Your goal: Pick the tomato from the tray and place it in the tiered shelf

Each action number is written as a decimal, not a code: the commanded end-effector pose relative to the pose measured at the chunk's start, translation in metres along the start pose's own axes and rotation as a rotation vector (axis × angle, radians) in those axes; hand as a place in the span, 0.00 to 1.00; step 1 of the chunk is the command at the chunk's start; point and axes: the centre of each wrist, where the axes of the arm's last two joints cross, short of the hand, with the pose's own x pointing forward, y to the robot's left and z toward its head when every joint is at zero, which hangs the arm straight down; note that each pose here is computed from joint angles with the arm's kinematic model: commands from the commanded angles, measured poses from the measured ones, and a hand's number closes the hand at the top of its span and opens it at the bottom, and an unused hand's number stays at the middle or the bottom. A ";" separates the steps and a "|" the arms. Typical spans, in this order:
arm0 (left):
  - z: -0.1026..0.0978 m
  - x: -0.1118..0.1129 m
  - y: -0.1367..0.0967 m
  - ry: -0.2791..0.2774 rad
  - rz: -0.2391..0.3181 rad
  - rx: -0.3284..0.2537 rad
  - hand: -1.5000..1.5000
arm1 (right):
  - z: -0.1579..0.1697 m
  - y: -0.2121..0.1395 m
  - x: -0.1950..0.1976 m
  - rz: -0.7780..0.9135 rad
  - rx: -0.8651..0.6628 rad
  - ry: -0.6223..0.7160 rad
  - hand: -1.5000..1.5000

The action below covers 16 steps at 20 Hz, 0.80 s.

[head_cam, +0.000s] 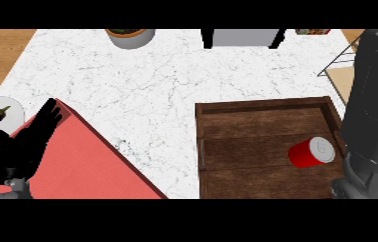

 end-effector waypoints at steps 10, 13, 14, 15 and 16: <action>0.007 -0.007 -0.008 0.016 0.004 0.009 0.50 | -0.061 -0.024 -0.001 0.234 -0.010 0.234 1.00; 0.005 0.012 0.005 0.029 0.002 -0.009 0.50 | -0.093 -0.025 -0.013 0.280 -0.012 0.241 1.00; 0.001 0.003 0.018 0.005 -0.015 -0.001 0.50 | -0.084 -0.009 -0.013 0.293 -0.010 0.233 1.00; -0.006 -0.001 0.001 0.012 0.012 -0.003 0.50 | -0.096 0.001 -0.022 0.312 -0.002 0.248 1.00; 0.014 -0.004 -0.004 -0.004 0.002 -0.010 0.50 | -0.091 0.000 -0.013 0.324 -0.030 0.258 1.00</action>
